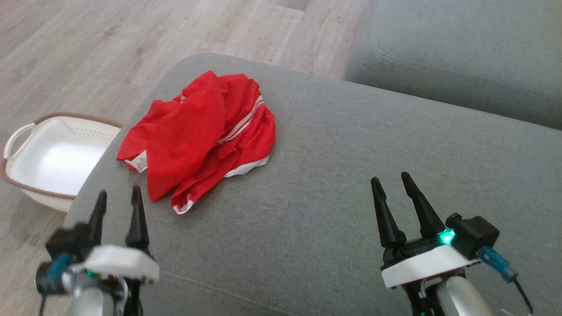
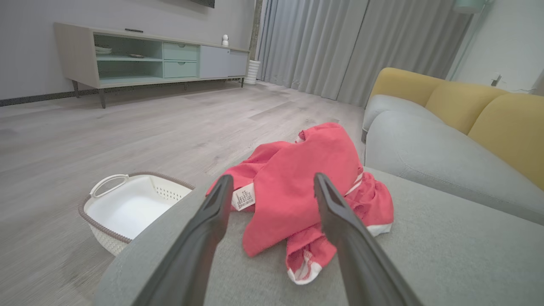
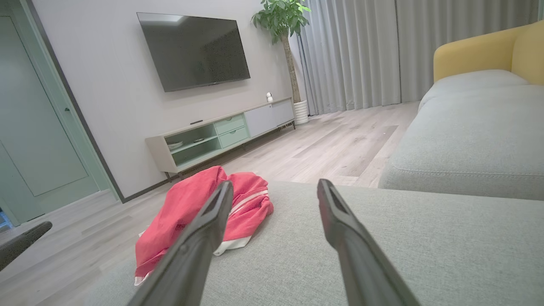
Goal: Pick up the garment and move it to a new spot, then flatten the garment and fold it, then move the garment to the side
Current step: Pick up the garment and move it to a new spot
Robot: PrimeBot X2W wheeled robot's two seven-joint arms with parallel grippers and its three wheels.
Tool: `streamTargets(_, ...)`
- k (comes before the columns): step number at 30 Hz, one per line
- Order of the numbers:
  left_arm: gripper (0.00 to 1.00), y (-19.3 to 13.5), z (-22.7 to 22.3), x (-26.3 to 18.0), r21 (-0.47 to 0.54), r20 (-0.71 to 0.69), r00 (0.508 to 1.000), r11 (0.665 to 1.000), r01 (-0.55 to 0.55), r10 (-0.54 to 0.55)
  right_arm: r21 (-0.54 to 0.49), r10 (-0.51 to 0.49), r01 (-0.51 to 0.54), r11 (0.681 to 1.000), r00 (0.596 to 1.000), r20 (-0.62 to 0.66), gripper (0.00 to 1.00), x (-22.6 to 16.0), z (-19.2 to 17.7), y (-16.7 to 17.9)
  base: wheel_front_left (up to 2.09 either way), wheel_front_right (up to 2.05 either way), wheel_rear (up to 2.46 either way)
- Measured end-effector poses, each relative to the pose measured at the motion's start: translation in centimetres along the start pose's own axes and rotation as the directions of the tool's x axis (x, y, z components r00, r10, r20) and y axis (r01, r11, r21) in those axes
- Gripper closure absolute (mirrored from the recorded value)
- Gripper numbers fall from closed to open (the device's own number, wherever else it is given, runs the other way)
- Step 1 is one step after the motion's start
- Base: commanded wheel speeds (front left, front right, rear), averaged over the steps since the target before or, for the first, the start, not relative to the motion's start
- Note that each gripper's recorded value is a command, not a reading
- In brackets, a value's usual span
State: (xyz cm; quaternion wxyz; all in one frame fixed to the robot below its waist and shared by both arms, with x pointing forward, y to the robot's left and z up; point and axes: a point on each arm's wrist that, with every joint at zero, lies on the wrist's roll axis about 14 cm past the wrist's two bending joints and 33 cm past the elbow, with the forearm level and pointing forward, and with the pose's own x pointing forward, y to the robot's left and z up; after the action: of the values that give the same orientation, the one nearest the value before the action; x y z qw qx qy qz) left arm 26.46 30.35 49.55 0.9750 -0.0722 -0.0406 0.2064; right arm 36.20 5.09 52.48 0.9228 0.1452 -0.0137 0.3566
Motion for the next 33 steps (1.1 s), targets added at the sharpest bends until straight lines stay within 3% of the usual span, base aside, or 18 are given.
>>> streamTargets(9, 0.00, -2.6, 3.9, 7.4, 0.016, -0.024, 0.994, 0.994, 0.110, -0.110, 0.005, -0.062, 0.061, 0.998, 0.998, 0.027, 0.00, -0.9, 0.7, -2.2, 0.00, 0.00, 0.00)
streamTargets(21, 0.00, -6.7, 3.9, 17.2, -0.001, -0.283, 0.938, 0.978, 0.211, -0.202, -0.033, -0.171, 0.174, 0.984, 0.983, 0.061, 0.00, -1.4, 1.9, -8.1, 0.00, 0.00, 0.00)
streamTargets(26, 0.00, -7.7, -0.8, 19.0, -0.011, -0.506, 0.838, 0.973, 0.229, -0.203, -0.044, -0.203, 0.206, 0.978, 0.977, 0.058, 0.00, -1.6, 1.7, -10.0, 0.00, 0.00, 0.00)
streamTargets(33, 0.00, -7.1, -8.2, 18.5, 0.022, -0.754, 0.644, 0.976, 0.219, -0.127, -0.045, -0.269, 0.271, 0.961, 0.962, 0.046, 0.00, -2.5, 1.2, -12.7, 0.00, 0.00, 0.00)
